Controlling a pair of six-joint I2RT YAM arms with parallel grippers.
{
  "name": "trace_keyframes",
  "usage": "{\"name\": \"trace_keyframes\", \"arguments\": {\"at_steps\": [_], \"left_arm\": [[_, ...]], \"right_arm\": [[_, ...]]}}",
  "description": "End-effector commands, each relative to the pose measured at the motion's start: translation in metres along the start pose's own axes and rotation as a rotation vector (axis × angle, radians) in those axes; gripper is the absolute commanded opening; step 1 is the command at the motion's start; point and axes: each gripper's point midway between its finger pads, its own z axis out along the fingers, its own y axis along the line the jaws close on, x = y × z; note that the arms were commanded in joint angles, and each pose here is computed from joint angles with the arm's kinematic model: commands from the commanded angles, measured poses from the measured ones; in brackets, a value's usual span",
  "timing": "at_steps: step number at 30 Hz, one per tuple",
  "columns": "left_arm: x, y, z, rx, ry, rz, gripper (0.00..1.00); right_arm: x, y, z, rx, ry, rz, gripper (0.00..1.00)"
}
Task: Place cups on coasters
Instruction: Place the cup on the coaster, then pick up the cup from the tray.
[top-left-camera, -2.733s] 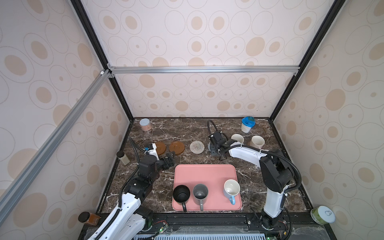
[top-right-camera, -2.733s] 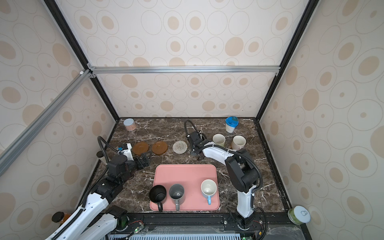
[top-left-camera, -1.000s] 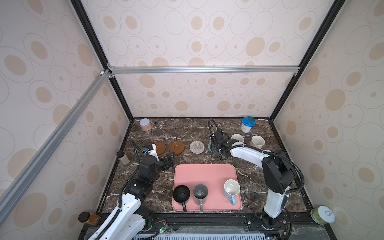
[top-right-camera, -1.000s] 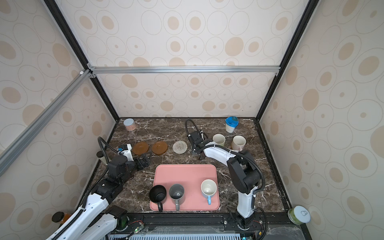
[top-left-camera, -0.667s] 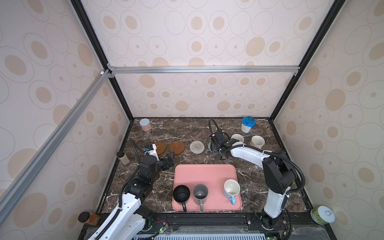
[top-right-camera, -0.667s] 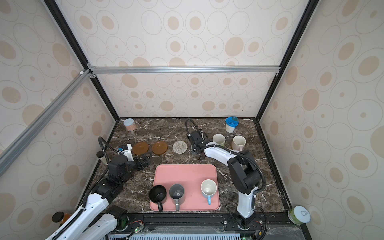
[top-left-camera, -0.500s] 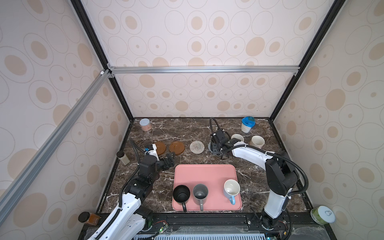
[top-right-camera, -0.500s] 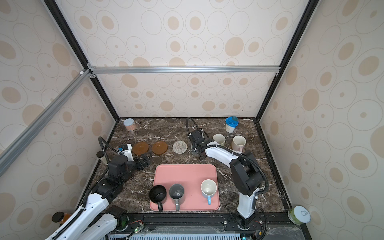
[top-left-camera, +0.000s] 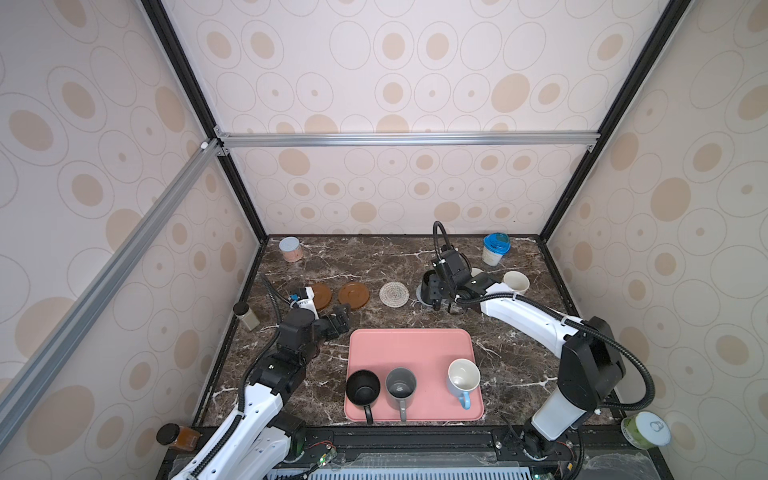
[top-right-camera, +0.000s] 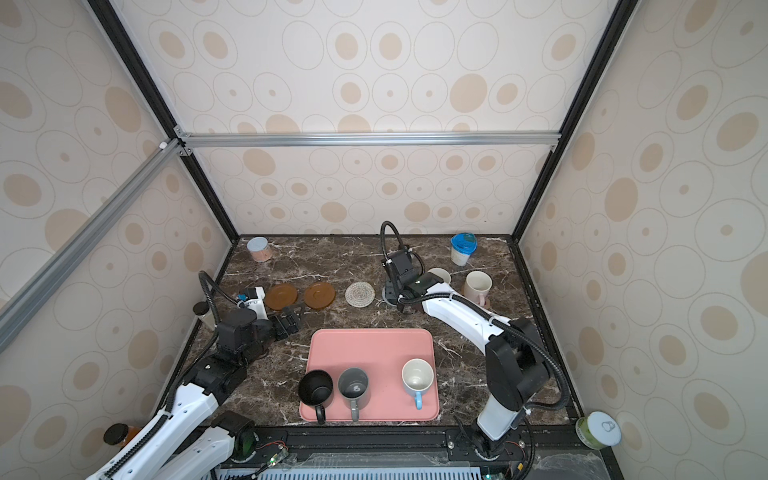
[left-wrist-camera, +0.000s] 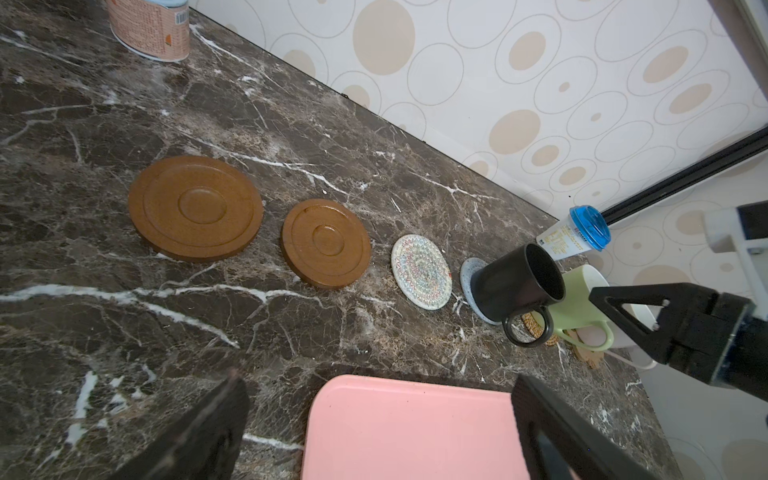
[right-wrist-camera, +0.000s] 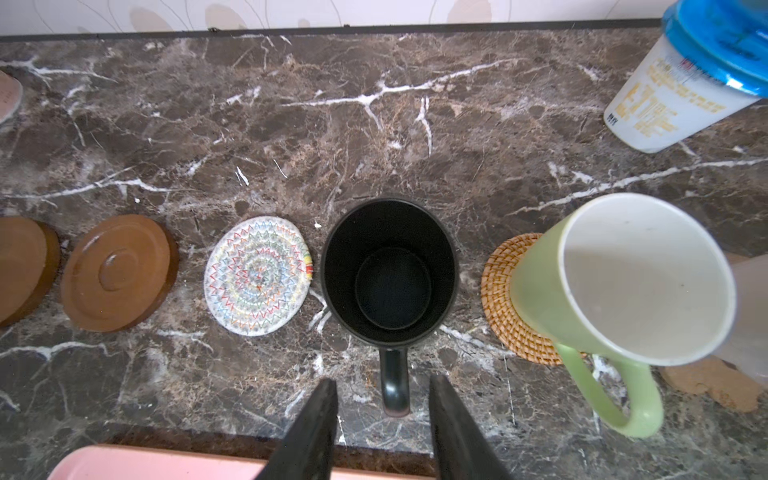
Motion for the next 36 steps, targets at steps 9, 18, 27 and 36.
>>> {"name": "trace_keyframes", "arguments": {"at_steps": [9,18,27,36], "left_arm": [[-0.024,-0.025,0.004,-0.01,0.064,0.113,1.0],[-0.023,-0.052,0.009,-0.022,0.143,0.199,1.0],[-0.012,-0.079,0.008,-0.046,0.227,0.255,1.0],[0.0,-0.1,-0.014,-0.037,0.312,0.301,1.0]], "right_arm": [[-0.008,-0.029,-0.038,0.063,-0.02,0.014,0.41],[-0.004,-0.05,-0.052,0.094,-0.009,0.038,0.41],[0.001,-0.066,-0.062,0.116,0.007,0.061,0.41],[0.005,-0.07,-0.063,0.102,0.022,0.079,0.41]]}}
